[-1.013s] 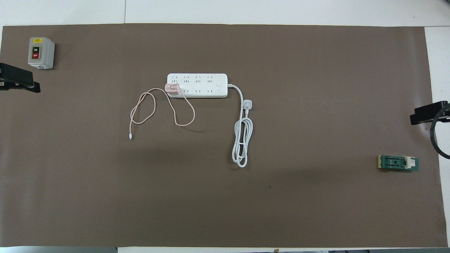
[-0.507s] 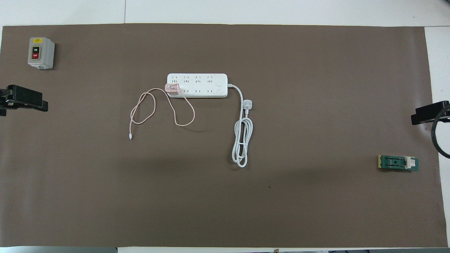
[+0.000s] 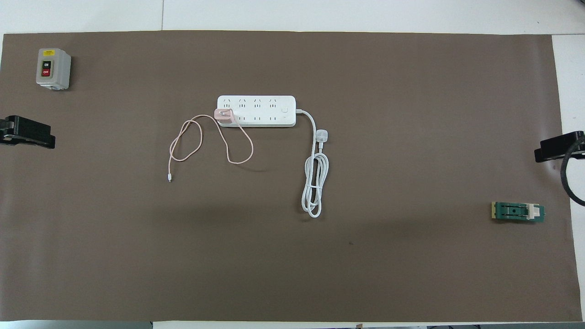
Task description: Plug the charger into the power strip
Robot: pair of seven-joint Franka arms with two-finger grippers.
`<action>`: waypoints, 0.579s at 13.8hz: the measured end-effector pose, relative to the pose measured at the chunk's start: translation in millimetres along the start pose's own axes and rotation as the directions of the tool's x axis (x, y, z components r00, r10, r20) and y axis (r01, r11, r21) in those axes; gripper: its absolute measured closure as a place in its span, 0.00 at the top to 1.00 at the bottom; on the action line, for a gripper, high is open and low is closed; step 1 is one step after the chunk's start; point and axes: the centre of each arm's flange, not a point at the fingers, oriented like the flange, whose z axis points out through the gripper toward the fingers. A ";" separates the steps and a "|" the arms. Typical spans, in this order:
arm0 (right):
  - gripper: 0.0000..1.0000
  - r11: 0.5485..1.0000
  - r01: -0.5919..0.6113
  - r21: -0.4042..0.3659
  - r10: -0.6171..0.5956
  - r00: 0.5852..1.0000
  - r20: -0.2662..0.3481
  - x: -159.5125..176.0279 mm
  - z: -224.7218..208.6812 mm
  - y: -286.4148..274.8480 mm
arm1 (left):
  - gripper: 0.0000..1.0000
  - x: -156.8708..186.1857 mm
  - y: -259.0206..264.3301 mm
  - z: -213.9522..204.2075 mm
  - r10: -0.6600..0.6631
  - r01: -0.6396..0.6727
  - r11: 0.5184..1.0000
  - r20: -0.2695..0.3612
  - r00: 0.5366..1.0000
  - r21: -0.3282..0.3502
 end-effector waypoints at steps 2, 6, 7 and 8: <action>1.00 1.000 0.000 0.000 0.000 1.000 0.000 0.0 0.0 0.0 | 1.00 -1.6 0.5 -2.6 -0.004 0.004 1.000 -0.005 1.000 0.000; 1.00 1.000 0.000 0.000 0.000 1.000 0.000 0.0 -0.1 0.0 | 1.00 -9.6 2.5 -10.7 -0.017 0.017 1.000 -0.005 1.000 -0.008; 1.00 1.000 0.000 0.000 0.000 1.000 0.000 0.0 -0.1 0.0 | 1.00 -10.7 3.3 -11.1 -0.021 0.021 1.000 -0.001 1.000 -0.011; 1.00 1.000 0.000 0.000 0.000 1.000 0.000 0.0 -0.1 0.0 | 1.00 -11.4 4.2 -10.5 -0.023 0.023 1.000 0.005 1.000 -0.018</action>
